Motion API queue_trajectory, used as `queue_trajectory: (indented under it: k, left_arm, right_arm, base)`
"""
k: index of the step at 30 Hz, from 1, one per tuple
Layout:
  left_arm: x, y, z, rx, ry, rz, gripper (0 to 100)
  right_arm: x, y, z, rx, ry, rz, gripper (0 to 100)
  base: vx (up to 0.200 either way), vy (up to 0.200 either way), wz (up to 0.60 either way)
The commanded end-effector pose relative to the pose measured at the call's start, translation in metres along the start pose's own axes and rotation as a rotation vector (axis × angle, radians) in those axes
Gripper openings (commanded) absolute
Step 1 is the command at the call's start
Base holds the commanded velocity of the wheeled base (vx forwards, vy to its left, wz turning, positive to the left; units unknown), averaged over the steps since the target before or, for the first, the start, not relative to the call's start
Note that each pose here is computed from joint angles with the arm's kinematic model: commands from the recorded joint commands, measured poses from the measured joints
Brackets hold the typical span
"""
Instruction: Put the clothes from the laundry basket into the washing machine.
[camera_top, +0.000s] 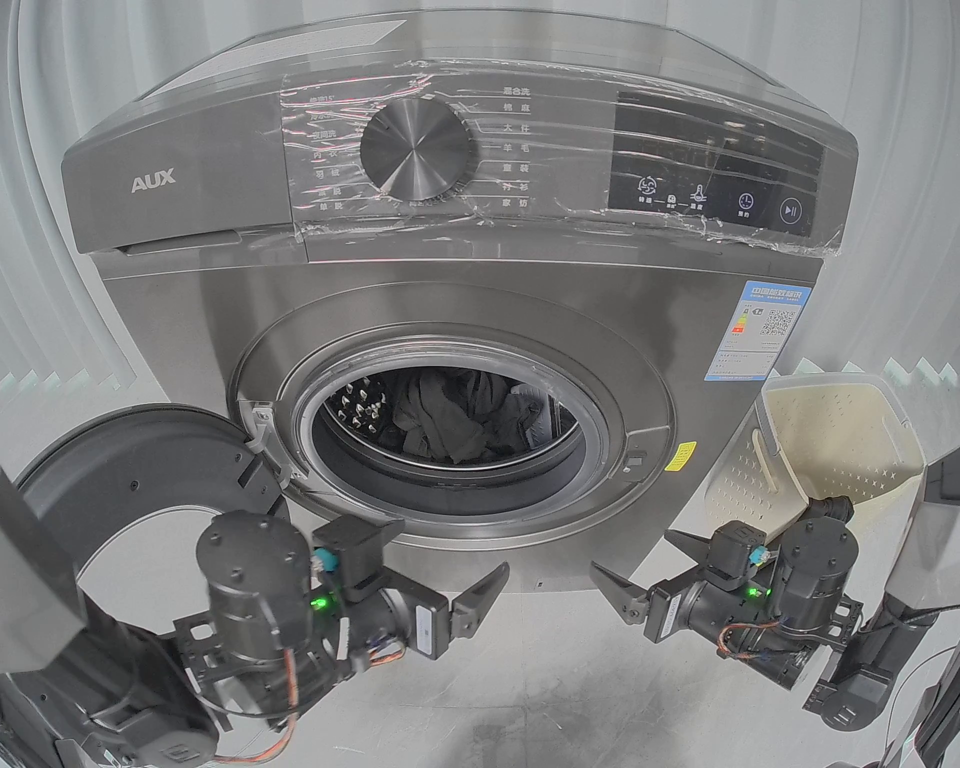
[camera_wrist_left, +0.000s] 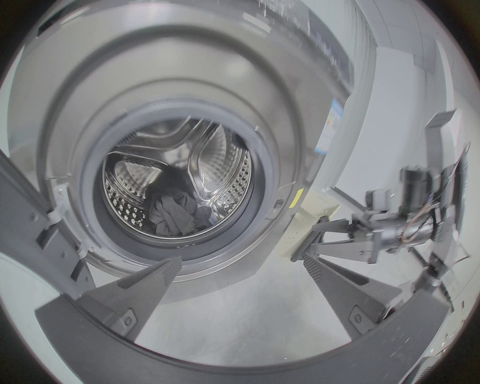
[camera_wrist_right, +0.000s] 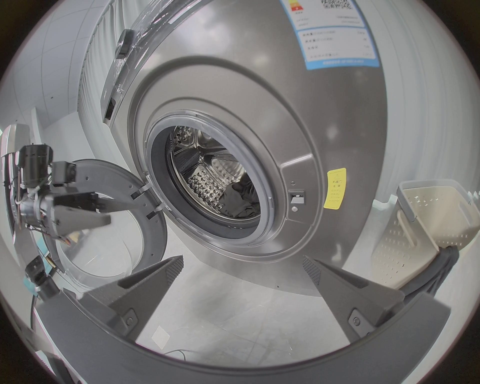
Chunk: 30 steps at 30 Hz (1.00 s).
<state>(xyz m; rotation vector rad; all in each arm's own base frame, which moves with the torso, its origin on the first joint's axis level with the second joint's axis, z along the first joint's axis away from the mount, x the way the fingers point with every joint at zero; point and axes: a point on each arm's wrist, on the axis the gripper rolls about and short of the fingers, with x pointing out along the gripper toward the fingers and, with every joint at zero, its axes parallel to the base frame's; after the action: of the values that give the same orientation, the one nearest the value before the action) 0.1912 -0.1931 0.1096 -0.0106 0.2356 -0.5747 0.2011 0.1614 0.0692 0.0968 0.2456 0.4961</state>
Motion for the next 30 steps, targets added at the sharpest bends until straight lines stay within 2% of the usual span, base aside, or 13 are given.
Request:
queue_trajectory:
  k: [1,7,12,16,21,26,30]
  left_arm:
    - [-0.062,0.004,0.016,-0.079,-0.099,-0.03,100]
    - [-0.082,0.014,0.016,-0.089,-0.13,0.029,100]
    - [-0.105,0.024,0.018,-0.097,-0.175,0.071,100]
    - [-0.115,0.034,0.016,-0.069,-0.188,0.114,100]
    - [-0.127,0.04,0.017,-0.07,-0.222,0.133,100]
    - [-0.139,0.049,0.008,-0.013,-0.211,0.19,100]
    - [-0.149,0.055,0.008,-0.012,-0.238,0.228,100]
  right_arm:
    - [-0.026,-0.004,0.006,-0.012,-0.015,-0.034,100]
    - [-0.053,-0.012,0.004,-0.016,0.009,-0.054,100]
    - [-0.066,-0.025,0.016,-0.012,-0.047,-0.111,100]
    - [-0.071,-0.028,0.022,-0.03,-0.076,-0.124,100]
    - [-0.082,-0.03,0.023,-0.034,-0.041,-0.138,100]
    - [-0.102,-0.037,0.027,-0.03,-0.016,-0.183,100]
    - [-0.123,-0.04,0.03,-0.021,-0.015,-0.206,100]
  base:
    - [0.0,0.0,0.0]
    - [0.0,0.0,0.0]
    - [0.0,0.0,0.0]
    - [-0.15,0.0,0.0]
    - [-0.2,0.0,0.0]
    - [-0.2,0.0,0.0]
    - [-0.2,0.0,0.0]
